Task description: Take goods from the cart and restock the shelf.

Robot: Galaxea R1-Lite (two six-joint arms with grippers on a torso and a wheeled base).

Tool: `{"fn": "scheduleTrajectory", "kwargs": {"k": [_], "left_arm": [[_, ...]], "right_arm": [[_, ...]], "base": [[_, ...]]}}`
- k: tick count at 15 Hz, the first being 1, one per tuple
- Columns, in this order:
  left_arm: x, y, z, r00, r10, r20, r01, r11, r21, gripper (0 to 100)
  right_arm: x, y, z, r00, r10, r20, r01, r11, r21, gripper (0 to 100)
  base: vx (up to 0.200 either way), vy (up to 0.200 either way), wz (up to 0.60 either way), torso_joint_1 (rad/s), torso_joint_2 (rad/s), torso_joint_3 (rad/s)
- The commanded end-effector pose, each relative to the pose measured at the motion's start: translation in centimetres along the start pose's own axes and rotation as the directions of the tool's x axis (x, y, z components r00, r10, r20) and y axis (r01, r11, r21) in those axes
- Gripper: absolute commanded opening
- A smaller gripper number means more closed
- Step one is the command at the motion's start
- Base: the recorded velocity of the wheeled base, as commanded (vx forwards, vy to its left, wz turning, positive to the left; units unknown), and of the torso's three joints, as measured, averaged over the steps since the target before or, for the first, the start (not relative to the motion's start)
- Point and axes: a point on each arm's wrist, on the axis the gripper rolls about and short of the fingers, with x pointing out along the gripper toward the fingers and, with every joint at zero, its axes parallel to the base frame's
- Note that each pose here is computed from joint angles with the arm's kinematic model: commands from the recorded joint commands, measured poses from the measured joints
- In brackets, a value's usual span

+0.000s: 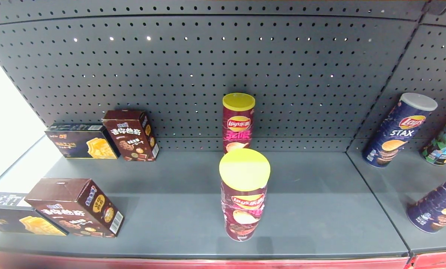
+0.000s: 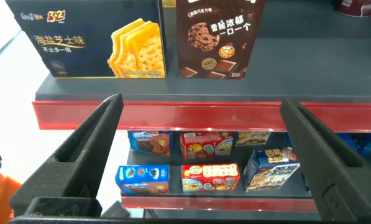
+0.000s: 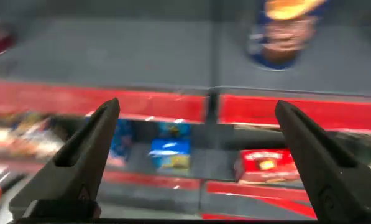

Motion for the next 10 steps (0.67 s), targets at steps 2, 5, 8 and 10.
{"fn": "scheduleTrajectory", "kwargs": {"k": [2,5,8,10], "left_arm": [[0.01,0.0,0.01,1.0,-0.001,-0.001,0.001,1.0,0.0,100],[0.01,0.02,0.01,1.0,0.008,-0.001,-0.008,1.0,-0.001,100],[0.01,0.07,0.01,1.0,0.029,-0.001,-0.029,1.0,-0.003,100],[0.01,0.04,0.01,1.0,0.02,-0.001,-0.02,1.0,0.0,100]], "right_arm": [[-0.75,0.31,-0.32,0.988,0.125,0.094,-0.124,0.992,-0.008,100],[-0.74,-0.5,-0.48,0.966,-0.24,0.094,0.236,0.971,0.048,100],[-0.45,-0.21,-1.1,0.993,-0.098,0.068,0.099,0.995,-0.007,100],[-0.44,-0.16,-1.09,0.995,-0.071,0.069,0.072,0.997,-0.021,100]], "base": [[0.0,0.0,0.0,0.0,0.0,0.0],[0.0,0.0,0.0,0.0,0.0,0.0],[0.0,0.0,0.0,0.0,0.0,0.0],[0.0,0.0,0.0,0.0,0.0,0.0]]}}
